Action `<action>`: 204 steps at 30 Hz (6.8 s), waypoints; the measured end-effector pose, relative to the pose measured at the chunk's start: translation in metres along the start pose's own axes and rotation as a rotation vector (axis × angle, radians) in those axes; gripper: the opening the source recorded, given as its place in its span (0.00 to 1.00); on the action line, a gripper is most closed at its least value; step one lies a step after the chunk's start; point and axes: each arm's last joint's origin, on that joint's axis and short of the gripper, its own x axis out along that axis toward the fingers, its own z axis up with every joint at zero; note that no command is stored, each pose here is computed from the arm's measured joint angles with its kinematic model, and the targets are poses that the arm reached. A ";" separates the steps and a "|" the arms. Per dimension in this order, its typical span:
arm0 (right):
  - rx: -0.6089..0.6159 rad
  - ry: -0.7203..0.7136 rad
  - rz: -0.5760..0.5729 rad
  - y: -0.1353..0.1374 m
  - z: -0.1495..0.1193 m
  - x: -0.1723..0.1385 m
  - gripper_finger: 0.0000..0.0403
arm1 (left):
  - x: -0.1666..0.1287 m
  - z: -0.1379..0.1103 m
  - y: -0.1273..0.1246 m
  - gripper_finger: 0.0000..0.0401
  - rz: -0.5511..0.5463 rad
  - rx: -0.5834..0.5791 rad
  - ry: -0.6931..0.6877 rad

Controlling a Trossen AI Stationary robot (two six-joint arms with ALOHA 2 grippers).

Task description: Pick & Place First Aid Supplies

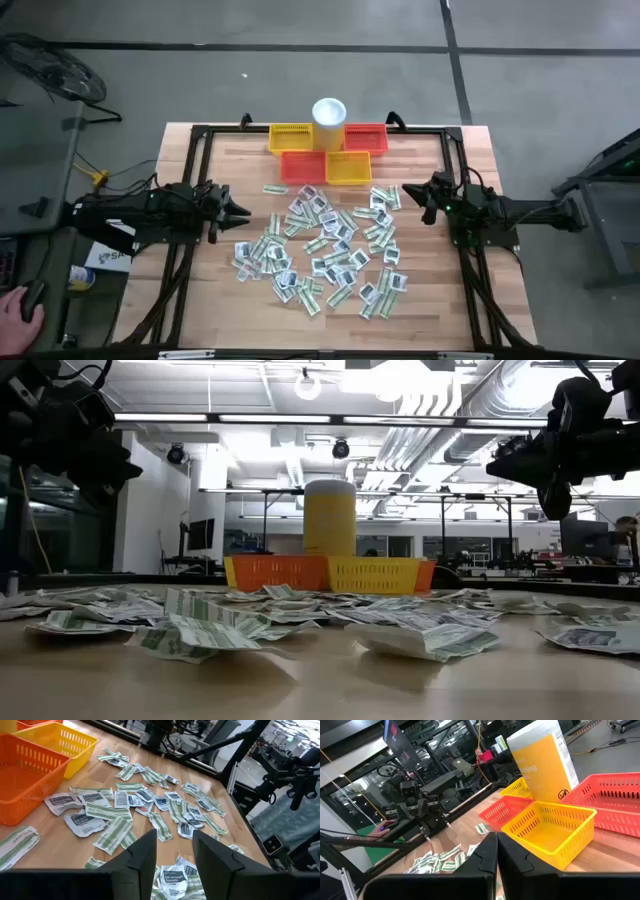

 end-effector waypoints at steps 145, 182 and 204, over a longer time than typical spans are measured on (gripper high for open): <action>-0.686 1.511 0.064 -0.096 0.026 0.168 0.32 | 0.000 0.000 0.000 0.32 0.000 0.000 0.000; -0.473 1.150 -0.298 -0.054 0.091 0.145 0.00 | 0.000 0.000 0.000 0.32 0.000 0.000 0.000; 0.010 0.478 -0.708 -0.072 0.131 0.169 0.00 | 0.000 0.000 0.000 0.32 0.000 0.000 0.000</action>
